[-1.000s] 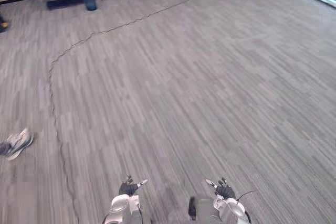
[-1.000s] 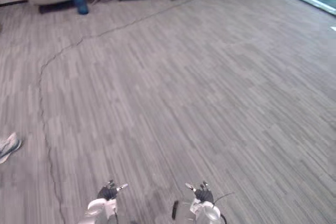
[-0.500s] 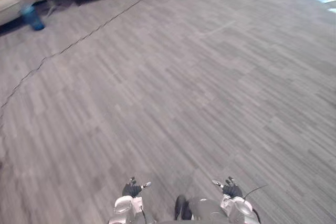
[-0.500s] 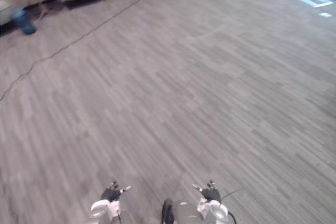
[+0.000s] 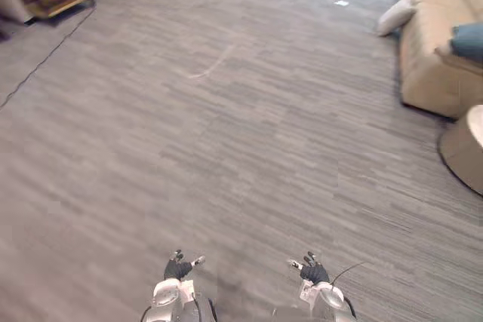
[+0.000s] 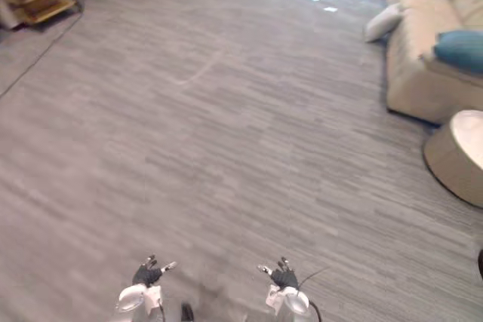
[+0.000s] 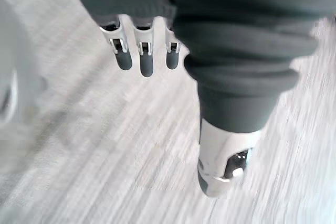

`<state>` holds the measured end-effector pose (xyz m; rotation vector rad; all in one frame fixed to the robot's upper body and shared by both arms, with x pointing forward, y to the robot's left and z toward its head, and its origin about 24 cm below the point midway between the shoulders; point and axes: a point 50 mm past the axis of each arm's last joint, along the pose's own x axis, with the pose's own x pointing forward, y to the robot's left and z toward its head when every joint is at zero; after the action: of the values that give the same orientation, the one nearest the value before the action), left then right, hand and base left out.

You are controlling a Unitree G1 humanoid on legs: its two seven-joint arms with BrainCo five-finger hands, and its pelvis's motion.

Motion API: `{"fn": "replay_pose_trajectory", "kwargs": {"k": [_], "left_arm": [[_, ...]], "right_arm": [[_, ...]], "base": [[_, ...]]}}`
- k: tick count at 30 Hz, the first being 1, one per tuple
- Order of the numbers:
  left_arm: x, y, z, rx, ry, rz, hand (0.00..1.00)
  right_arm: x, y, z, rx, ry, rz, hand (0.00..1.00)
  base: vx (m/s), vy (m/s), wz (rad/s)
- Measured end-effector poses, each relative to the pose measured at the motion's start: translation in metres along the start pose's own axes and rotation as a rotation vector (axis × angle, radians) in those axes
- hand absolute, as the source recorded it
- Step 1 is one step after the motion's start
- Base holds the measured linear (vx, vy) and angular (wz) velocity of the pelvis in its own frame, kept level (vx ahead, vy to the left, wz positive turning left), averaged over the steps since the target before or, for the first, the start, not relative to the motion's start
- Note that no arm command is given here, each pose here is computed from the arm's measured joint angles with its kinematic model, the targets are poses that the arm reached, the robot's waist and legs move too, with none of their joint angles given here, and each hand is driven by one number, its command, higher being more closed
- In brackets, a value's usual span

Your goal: Pick up cushions and gather them together orderly.

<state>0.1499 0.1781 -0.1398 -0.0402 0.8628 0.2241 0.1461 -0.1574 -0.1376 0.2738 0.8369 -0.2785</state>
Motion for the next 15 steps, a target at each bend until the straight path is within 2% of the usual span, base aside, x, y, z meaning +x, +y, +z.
{"fn": "replay_pose_trajectory", "kwargs": {"k": [3,7,10,12,15], "left_arm": [[0.002,-0.005,0.002,0.026,0.007,-0.017,0.00],[0.003,-0.011,-0.002,0.089,0.038,-0.055,0.00],[0.002,-0.020,-0.005,0.078,0.048,-0.080,0.00],[0.001,-0.016,-0.007,0.044,0.053,-0.059,0.00],[-0.002,-0.007,-0.006,-0.010,0.026,-0.025,0.00]], "right_arm": [[0.003,0.000,0.014,0.005,-0.052,0.001,0.00],[0.005,-0.022,0.012,-0.033,-0.019,-0.046,0.00],[0.007,-0.033,0.018,-0.031,-0.022,-0.087,0.00],[0.008,-0.030,0.020,-0.043,-0.031,-0.077,0.00],[0.008,-0.008,0.017,-0.062,-0.026,-0.012,0.00]], "base": [[0.61,0.099,-0.22],[0.67,-0.067,-0.01],[0.68,-0.165,-0.14],[0.64,-0.210,-0.35],[0.63,-0.098,-0.81]]}}
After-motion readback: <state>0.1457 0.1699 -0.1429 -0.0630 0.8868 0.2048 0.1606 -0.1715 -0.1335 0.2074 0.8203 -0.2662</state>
